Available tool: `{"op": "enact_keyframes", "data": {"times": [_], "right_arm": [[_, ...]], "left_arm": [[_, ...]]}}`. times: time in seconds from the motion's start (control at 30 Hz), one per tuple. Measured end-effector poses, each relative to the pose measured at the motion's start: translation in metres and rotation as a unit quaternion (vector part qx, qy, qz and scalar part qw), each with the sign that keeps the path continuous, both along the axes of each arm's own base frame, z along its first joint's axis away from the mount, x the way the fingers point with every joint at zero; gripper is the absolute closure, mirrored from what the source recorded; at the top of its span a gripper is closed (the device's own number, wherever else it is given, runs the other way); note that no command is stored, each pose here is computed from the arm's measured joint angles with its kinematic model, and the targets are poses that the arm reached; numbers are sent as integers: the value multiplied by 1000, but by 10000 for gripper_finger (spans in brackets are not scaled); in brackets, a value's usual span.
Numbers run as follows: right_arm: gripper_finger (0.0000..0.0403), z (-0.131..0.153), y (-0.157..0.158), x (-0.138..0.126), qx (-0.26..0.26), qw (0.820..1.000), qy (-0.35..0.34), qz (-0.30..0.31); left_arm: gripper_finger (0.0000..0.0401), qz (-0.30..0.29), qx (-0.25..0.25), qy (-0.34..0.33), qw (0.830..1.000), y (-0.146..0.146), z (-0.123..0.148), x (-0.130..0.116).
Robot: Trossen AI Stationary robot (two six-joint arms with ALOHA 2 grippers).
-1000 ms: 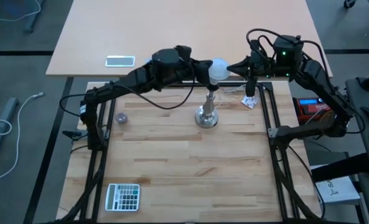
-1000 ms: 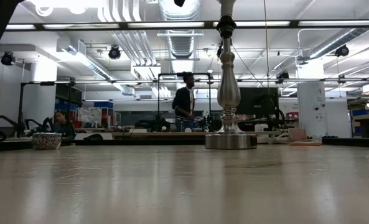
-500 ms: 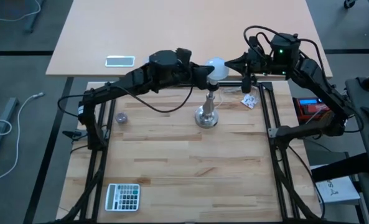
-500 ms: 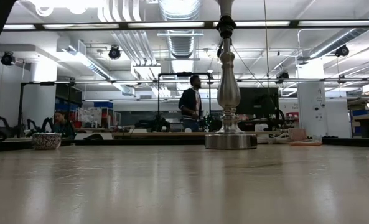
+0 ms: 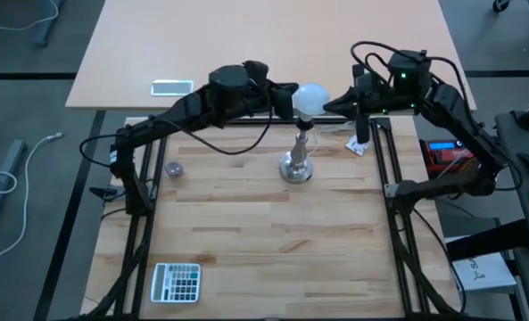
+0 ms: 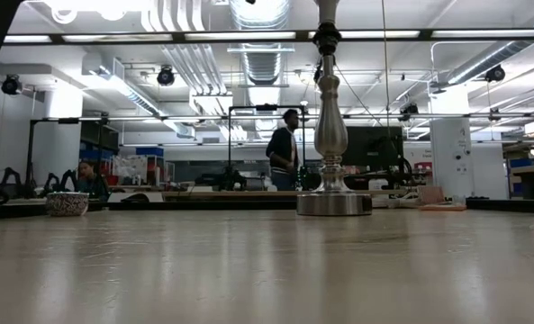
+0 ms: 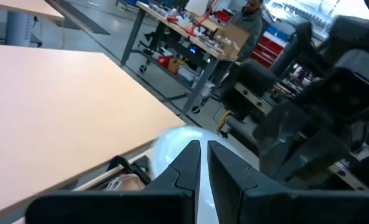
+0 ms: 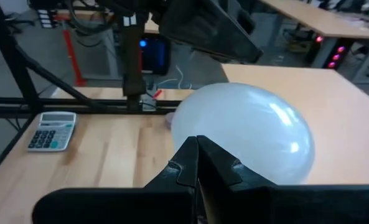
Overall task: Screw lightbulb
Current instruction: Remove the lightbulb from the lamp
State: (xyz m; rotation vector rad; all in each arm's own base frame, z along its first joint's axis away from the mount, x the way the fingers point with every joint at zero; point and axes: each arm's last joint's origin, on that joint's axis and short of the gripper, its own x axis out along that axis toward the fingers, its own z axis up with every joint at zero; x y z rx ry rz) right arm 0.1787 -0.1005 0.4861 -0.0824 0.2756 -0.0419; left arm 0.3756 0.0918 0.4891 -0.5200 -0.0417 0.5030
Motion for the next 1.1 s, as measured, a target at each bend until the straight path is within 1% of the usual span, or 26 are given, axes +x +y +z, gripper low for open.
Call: {"op": "enact_keyframes", "data": {"times": [0.13,0.3,0.53,0.67,0.93,1.03,1.1], "right_arm": [[403,-2,-2,3,2,1000,4,0],[403,-3,-3,4,-11,1000,6,-1],[403,-3,-4,3,-31,999,12,-16],[403,-4,-4,3,-45,998,19,-26],[403,-4,-5,3,-58,998,20,-29],[403,-4,-6,3,-69,997,20,-42],[403,-3,-7,3,-75,995,22,-55]], "left_arm": [[381,-3,-2,12,1000,-1,-3,0],[381,-1,-7,36,999,0,-10,1],[381,-4,-9,42,999,0,-11,0],[381,-26,-13,42,999,-1,-11,1],[381,-54,-18,37,998,-5,-10,2],[381,-92,-14,19,996,-10,-8,5],[381,-100,-12,15,995,-14,-8,7]]}}
